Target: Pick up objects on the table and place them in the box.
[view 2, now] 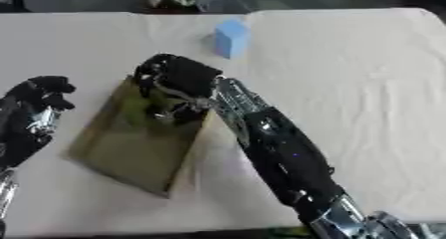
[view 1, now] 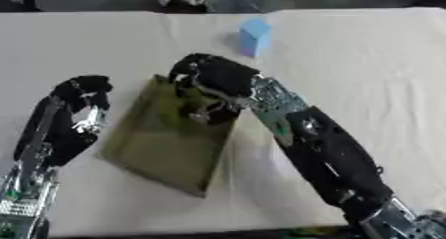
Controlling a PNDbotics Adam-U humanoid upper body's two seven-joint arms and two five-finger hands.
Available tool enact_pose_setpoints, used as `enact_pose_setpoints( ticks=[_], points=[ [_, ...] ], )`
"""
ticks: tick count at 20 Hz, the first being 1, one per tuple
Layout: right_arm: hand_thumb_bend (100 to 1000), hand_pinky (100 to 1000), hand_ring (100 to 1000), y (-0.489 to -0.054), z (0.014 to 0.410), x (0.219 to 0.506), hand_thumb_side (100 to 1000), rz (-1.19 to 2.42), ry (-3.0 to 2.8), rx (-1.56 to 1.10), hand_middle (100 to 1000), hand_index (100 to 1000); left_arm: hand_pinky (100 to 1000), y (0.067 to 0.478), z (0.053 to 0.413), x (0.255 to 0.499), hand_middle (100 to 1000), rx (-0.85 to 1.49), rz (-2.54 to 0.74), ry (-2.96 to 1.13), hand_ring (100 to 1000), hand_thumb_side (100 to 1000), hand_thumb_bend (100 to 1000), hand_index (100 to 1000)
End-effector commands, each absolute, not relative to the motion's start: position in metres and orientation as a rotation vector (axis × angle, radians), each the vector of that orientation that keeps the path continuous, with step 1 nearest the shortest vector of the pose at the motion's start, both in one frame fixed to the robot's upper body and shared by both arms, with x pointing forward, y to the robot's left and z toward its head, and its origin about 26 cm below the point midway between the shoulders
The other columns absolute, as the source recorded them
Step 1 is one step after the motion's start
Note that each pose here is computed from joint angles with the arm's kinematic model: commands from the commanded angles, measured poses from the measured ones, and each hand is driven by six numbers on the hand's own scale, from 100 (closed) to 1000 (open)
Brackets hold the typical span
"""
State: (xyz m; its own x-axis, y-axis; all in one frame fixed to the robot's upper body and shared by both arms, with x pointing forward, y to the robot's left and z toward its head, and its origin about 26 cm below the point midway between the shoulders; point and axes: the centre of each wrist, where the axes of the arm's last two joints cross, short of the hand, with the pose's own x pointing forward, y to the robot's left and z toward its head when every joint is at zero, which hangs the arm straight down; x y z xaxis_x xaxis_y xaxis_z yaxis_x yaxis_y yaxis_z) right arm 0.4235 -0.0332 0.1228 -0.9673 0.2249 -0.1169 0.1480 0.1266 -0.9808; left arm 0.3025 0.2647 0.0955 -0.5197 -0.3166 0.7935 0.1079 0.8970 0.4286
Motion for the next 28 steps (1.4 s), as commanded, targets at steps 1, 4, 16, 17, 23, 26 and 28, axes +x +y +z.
enact_pose_setpoints(
  ticks=[1, 4, 16, 17, 23, 26, 28],
  points=[
    [100, 854, 827, -0.022, 0.139, 0.417, 188, 2.031, -2.373, -0.382, 736, 662, 607, 0.264, 0.102, 0.303, 632, 0.147, -0.542, -2.077, 743, 486, 100, 763],
    [100, 865, 840, -0.019, 0.141, 0.414, 198, 2.081, -2.356, -0.365, 757, 776, 607, 0.264, 0.102, 0.303, 632, 0.148, -0.542, -2.076, 743, 486, 100, 763],
    [100, 883, 867, -0.024, 0.148, 0.415, 214, 2.157, -2.275, -0.381, 819, 1000, 605, 0.265, 0.101, 0.303, 632, 0.150, -0.540, -2.072, 742, 487, 100, 763],
    [100, 884, 868, -0.026, 0.150, 0.417, 213, 2.154, -2.269, -0.389, 820, 1000, 605, 0.265, 0.101, 0.303, 632, 0.151, -0.538, -2.072, 742, 487, 100, 763],
    [100, 889, 875, -0.058, 0.167, 0.434, 207, 2.084, -2.226, -0.423, 827, 996, 604, 0.267, 0.101, 0.302, 633, 0.162, -0.527, -2.067, 744, 485, 100, 763],
    [100, 893, 886, -0.079, 0.183, 0.445, 204, 2.024, -2.193, -0.451, 841, 996, 604, 0.267, 0.101, 0.302, 633, 0.166, -0.522, -2.067, 744, 484, 100, 763],
    [100, 896, 892, -0.093, 0.195, 0.451, 202, 1.974, -2.180, -0.473, 850, 997, 604, 0.267, 0.100, 0.302, 633, 0.168, -0.520, -2.066, 744, 484, 100, 763]
  ],
)
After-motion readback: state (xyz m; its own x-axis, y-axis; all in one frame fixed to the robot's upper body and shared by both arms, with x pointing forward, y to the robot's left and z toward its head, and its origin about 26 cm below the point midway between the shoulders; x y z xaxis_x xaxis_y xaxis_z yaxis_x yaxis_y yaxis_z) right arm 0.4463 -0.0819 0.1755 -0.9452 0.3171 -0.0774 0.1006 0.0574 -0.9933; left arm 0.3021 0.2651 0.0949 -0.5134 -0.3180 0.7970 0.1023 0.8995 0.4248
